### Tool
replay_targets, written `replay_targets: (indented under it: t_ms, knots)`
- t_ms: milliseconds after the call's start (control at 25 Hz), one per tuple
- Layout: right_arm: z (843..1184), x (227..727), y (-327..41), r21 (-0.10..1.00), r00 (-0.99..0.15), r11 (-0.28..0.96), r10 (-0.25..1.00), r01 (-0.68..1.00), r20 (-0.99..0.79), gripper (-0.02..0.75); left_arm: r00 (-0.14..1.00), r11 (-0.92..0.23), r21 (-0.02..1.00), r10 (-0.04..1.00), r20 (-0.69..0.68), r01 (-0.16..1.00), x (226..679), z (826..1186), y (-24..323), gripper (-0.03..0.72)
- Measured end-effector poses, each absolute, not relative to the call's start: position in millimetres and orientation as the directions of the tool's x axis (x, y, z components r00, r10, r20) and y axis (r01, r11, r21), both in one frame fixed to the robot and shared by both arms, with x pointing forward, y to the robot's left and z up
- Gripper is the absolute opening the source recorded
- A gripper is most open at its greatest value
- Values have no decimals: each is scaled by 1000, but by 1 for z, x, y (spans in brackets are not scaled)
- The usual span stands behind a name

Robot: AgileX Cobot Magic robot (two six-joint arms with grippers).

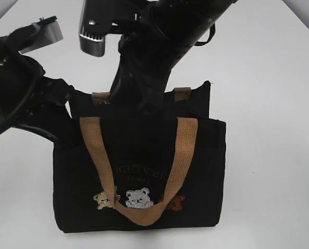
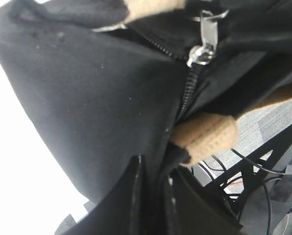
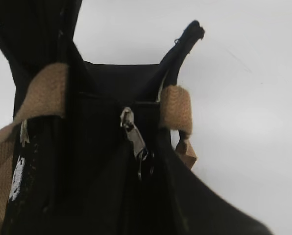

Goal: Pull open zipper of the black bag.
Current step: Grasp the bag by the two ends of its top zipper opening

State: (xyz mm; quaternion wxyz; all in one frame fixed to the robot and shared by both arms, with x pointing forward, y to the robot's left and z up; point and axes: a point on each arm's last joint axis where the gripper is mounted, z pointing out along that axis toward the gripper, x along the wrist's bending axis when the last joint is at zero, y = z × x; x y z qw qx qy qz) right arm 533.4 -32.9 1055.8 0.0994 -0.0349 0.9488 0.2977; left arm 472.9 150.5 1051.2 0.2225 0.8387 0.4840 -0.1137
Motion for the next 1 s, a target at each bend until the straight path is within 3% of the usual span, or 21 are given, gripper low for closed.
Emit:
replay_targets:
  t_ms: [280, 1000]
  knots:
    - [1067, 529, -43, 535, -975, 833, -27, -143, -219, 138, 506, -433, 263, 761, -406, 862, 473, 1051, 150, 36]
    - [1056, 533, -33, 532, -969, 829, -43, -170, -242, 140, 506, -434, 263, 762, -404, 862, 473, 1051, 151, 36]
